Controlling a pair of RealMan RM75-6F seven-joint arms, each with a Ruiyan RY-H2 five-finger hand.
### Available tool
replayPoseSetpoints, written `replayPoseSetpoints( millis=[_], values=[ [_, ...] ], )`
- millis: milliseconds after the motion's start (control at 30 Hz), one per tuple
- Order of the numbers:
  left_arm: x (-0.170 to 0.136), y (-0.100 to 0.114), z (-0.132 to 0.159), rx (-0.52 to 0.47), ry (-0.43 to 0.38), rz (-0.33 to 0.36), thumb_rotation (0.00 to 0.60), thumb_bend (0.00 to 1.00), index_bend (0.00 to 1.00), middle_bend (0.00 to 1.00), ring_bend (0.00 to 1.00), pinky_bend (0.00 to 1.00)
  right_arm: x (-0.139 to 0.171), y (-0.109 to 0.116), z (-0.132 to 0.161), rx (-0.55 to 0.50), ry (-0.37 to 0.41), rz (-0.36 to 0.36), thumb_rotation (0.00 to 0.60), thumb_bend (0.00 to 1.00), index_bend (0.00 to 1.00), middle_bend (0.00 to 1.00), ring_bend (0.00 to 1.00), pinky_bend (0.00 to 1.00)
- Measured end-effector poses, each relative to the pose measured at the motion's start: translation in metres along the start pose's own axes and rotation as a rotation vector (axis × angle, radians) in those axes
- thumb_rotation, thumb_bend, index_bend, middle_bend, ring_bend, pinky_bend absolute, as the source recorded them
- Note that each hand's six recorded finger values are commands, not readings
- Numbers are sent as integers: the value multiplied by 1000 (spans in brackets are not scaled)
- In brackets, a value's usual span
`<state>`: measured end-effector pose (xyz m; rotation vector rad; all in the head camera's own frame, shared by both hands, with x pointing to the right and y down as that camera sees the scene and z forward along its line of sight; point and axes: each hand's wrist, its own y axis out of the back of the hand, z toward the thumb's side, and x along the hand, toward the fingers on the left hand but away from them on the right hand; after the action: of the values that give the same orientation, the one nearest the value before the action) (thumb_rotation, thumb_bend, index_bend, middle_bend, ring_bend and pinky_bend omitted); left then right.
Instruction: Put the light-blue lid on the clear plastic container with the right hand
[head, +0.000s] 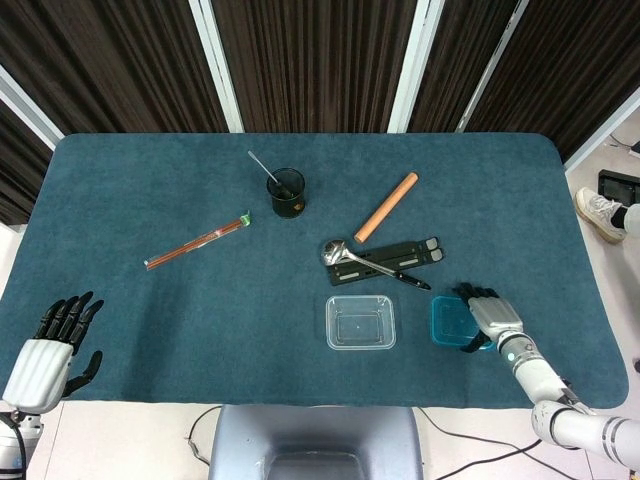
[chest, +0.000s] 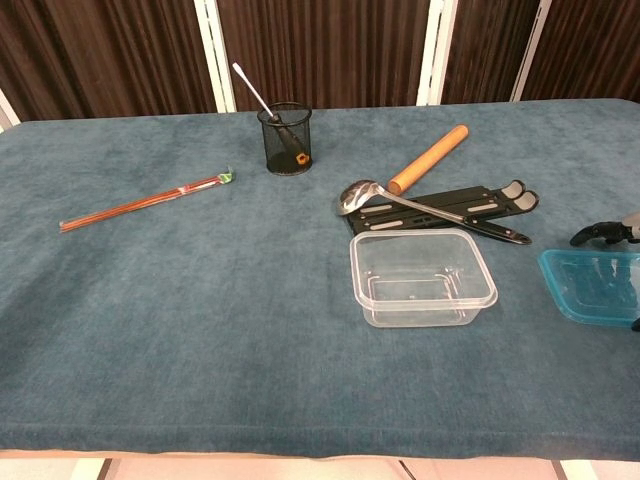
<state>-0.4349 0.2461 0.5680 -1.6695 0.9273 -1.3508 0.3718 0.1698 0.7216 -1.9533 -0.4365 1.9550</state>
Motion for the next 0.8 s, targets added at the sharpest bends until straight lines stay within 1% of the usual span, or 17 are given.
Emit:
replayPoseSetpoints(
  millis=[300, 367, 467, 533, 600, 700, 800],
  values=[
    [0, 1, -1, -5, -2, 4, 600, 441, 0, 0, 0, 85, -1, 0, 5, 15, -4, -2, 600, 109, 112, 0, 0, 0],
    [-1, 1, -1, -4, -3, 4, 600, 441, 0, 0, 0, 85, -1, 1, 6, 19, -4, -7, 600, 109, 161, 0, 0, 0],
    [-1, 1, 0, -4, -6, 6, 600, 441, 0, 0, 0, 85, -1, 4, 6, 38, -8, -28, 600, 109, 268, 20, 0, 17],
    [-1, 1, -1, -5, -6, 7, 600, 442, 0, 0, 0, 84, -1, 5, 6, 51, -11, -43, 600, 109, 341, 68, 0, 34],
    [-1, 1, -1, -7, -5, 8, 600, 442, 0, 0, 0, 84, -1, 5, 6, 55, -14, -46, 600, 108, 369, 97, 0, 39],
    [-2, 2, -1, -10, -6, 10, 600, 441, 0, 0, 0, 85, -1, 2, 6, 57, -16, -33, 600, 109, 370, 101, 0, 42],
    [-2, 2, -1, -12, -7, 9, 600, 442, 0, 0, 0, 84, -1, 2, 6, 67, -21, -39, 600, 109, 367, 101, 0, 42]
  ],
)
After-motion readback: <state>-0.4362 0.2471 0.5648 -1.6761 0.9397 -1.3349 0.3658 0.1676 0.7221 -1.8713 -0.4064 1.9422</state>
